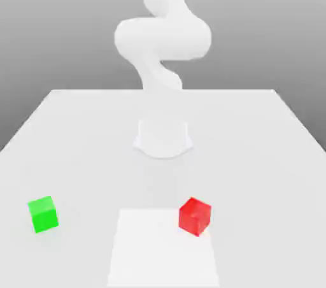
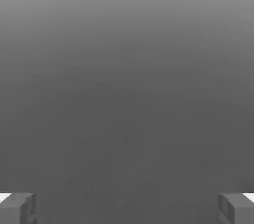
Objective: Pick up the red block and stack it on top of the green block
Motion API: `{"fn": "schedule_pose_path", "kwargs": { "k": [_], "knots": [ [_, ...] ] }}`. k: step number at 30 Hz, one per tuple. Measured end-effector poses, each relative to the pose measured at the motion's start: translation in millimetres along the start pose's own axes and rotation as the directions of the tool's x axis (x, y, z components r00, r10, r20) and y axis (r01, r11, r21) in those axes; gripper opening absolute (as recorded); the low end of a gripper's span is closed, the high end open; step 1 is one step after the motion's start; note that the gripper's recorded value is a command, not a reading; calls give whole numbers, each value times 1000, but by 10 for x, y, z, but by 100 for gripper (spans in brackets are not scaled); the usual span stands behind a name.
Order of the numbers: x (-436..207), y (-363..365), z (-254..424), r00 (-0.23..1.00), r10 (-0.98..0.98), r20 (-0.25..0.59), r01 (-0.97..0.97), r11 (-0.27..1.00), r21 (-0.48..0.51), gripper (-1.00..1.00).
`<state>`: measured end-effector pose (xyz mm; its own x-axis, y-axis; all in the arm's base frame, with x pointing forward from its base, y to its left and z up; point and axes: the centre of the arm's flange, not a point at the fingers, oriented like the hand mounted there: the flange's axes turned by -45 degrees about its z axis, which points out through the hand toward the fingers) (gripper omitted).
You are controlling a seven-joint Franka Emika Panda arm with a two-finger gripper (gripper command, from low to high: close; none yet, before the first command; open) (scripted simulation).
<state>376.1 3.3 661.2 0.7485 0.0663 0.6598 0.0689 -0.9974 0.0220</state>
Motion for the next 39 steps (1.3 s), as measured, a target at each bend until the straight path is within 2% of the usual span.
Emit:
{"fn": "schedule_pose_path", "kwargs": {
  "k": [7,13,18,24,25,32,39],
  "knots": [
    [-738,-271,1660,930,-287,229,260,955,142,0],
    [-1834,-581,2699,755,-545,364,450,835,317,0],
    [-3002,-763,3250,528,-742,414,556,670,491,0],
    [-3452,-777,3659,499,-760,415,563,649,511,0],
    [-3516,-779,3715,499,-760,416,562,650,511,-100],
    [-3530,-779,3726,499,-760,417,562,650,512,-100],
    [-3162,-764,3310,499,-760,417,561,650,513,-100]
  ]
}}
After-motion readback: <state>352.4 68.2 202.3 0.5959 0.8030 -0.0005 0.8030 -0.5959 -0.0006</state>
